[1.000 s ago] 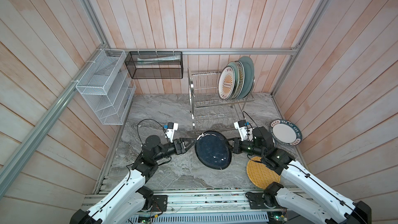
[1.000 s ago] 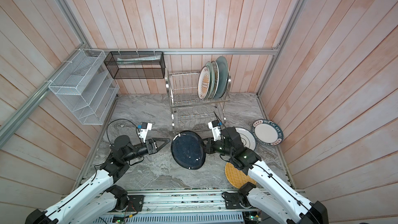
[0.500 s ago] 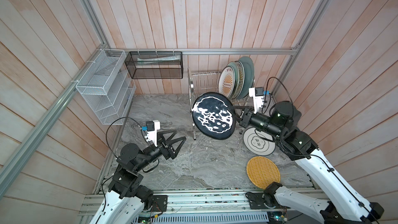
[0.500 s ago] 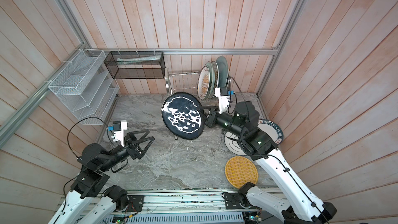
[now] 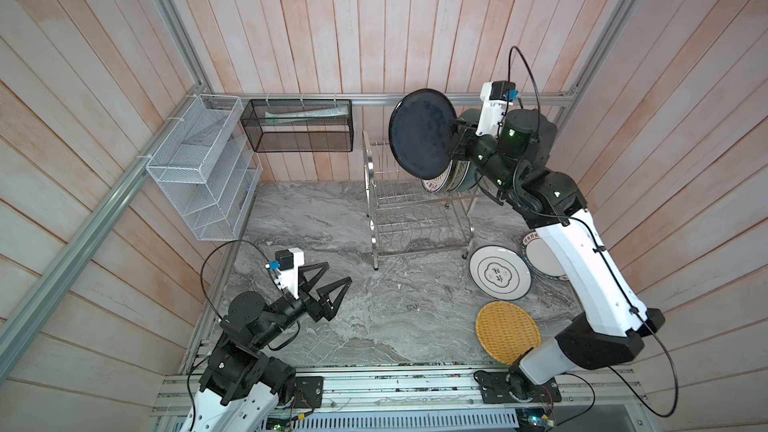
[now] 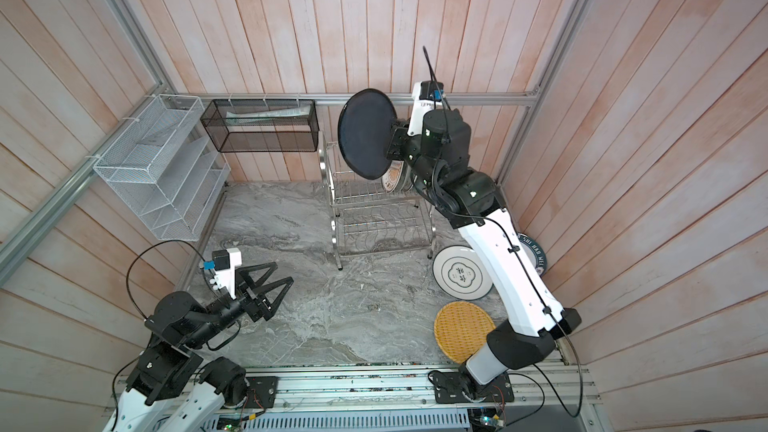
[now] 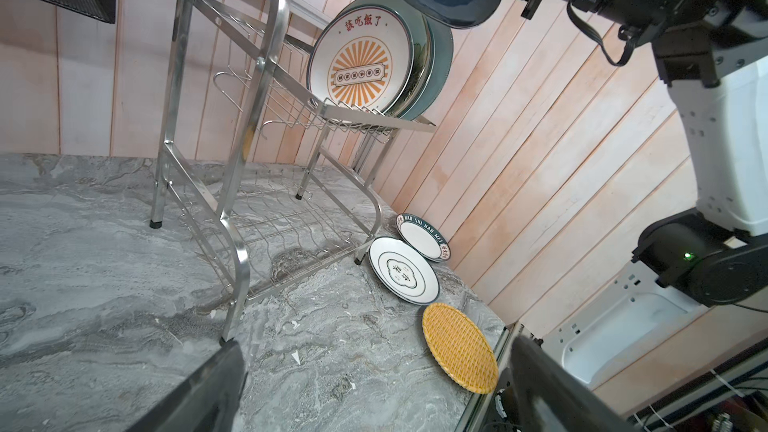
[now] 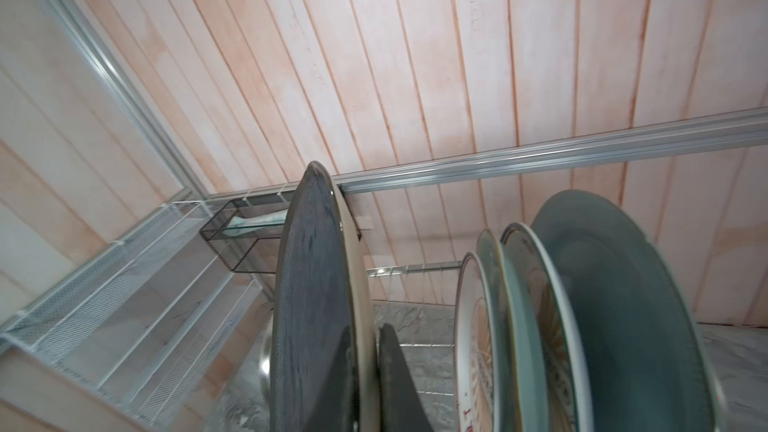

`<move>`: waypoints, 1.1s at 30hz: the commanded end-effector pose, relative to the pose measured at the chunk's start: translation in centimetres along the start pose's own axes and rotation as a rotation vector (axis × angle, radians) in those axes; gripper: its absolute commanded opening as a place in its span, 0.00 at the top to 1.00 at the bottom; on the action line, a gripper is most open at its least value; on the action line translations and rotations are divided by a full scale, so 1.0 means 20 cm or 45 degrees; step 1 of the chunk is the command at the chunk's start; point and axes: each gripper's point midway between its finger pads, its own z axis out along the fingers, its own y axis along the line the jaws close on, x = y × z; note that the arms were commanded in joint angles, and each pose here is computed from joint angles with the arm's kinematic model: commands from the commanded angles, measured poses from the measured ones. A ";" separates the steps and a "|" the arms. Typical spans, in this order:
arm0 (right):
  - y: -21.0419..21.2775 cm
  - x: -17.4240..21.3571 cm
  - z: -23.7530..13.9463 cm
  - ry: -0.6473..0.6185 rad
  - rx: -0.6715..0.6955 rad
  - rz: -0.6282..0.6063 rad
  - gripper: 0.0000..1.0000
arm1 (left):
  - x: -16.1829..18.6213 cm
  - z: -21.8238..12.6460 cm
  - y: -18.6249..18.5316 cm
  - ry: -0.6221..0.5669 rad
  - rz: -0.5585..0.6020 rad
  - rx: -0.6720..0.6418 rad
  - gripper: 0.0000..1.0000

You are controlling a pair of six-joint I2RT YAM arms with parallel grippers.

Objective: Load the plates into the dish rack
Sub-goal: 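Carry the dark blue plate to the rack with the right gripper while the left withdraws, then lower the dark blue plate into the rack slot in front of the other plates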

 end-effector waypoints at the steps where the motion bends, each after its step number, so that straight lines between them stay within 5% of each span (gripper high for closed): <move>1: -0.06 -0.16 -0.02 -0.150 0.225 -0.099 1.00 | 0.03 -0.01 0.04 0.020 0.003 -0.053 0.00; 12: -0.12 -0.06 0.16 -0.124 0.533 -0.410 1.00 | 0.03 -0.05 0.01 -0.023 0.030 -0.020 0.00; 21: -0.13 0.07 0.26 -0.039 0.566 -0.531 1.00 | 0.05 -0.06 -0.12 -0.015 0.078 0.191 0.00; 33: -0.14 0.20 0.33 0.028 0.558 -0.578 1.00 | 0.03 -0.08 -0.13 -0.058 0.091 0.191 0.00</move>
